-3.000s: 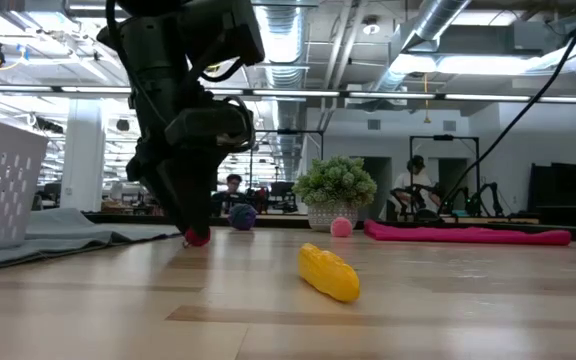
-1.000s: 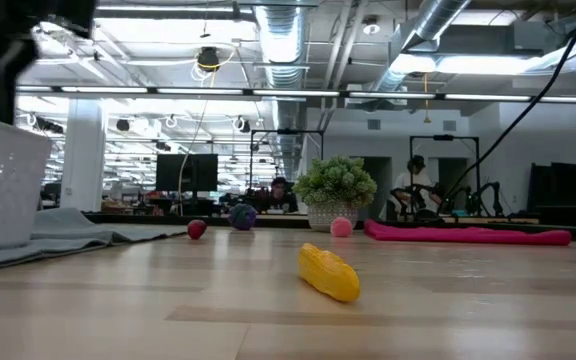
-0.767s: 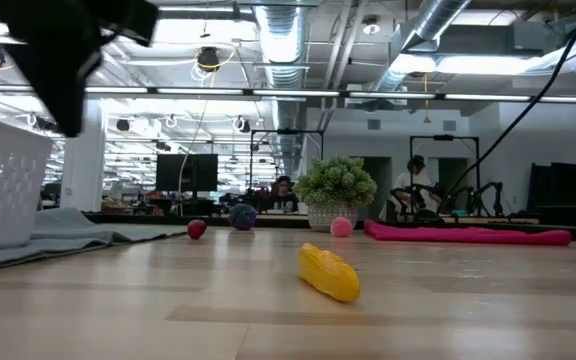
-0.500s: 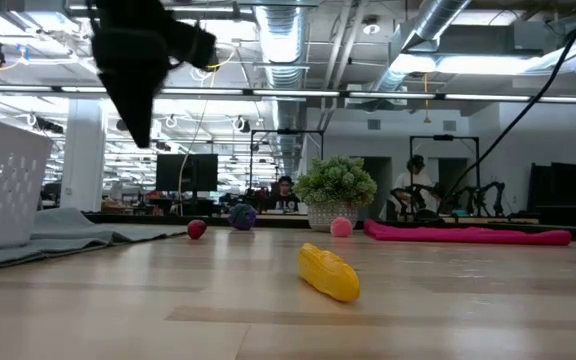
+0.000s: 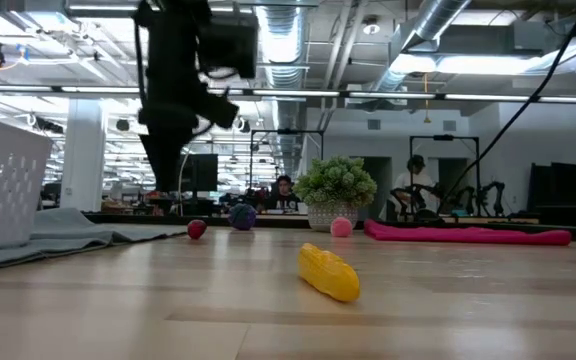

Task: Pick and placing Produce into tupperware
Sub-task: Put the red cherry into the white basket

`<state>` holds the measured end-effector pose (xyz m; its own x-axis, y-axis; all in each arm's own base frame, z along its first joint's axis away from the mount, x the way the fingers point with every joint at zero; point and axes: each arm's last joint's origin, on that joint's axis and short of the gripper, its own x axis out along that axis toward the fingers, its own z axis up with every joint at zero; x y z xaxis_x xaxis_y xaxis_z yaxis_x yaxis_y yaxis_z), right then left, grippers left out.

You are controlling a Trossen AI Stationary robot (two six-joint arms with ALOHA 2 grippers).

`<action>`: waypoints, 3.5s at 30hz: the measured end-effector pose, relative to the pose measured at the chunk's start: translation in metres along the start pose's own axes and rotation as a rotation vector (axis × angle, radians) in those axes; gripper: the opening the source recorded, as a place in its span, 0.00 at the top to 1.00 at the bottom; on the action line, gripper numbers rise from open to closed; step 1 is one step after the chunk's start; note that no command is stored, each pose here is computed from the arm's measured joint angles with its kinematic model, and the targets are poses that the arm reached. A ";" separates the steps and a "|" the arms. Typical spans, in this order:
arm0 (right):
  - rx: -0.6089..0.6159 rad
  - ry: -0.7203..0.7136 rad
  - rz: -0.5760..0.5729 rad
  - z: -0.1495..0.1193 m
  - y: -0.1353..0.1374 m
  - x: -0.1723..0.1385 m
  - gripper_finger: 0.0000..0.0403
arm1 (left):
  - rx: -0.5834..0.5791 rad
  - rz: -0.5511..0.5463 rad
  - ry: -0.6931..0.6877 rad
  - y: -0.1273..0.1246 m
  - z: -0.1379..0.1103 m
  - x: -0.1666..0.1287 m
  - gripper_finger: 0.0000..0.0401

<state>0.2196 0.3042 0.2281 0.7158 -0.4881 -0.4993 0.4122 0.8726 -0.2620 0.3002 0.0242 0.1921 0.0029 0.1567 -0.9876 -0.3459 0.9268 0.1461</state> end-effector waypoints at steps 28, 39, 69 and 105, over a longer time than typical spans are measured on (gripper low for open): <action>0.004 0.016 0.008 -0.001 0.001 0.000 0.57 | 0.107 -0.054 0.040 -0.006 0.028 0.043 0.61; 0.001 0.023 0.012 -0.001 0.001 0.000 0.57 | 0.169 -0.085 -0.065 -0.015 0.037 0.045 0.61; 0.004 0.025 0.016 -0.001 0.002 0.000 0.57 | 0.168 -0.029 -0.065 -0.017 0.035 0.035 0.99; 0.023 0.075 0.036 -0.011 0.004 0.005 0.57 | 0.223 -0.008 -0.058 -0.001 0.052 0.052 0.53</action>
<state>0.2190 0.3057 0.2153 0.6868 -0.4525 -0.5688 0.4003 0.8887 -0.2236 0.3493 0.0489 0.1437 0.0613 0.1624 -0.9848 -0.1301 0.9796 0.1535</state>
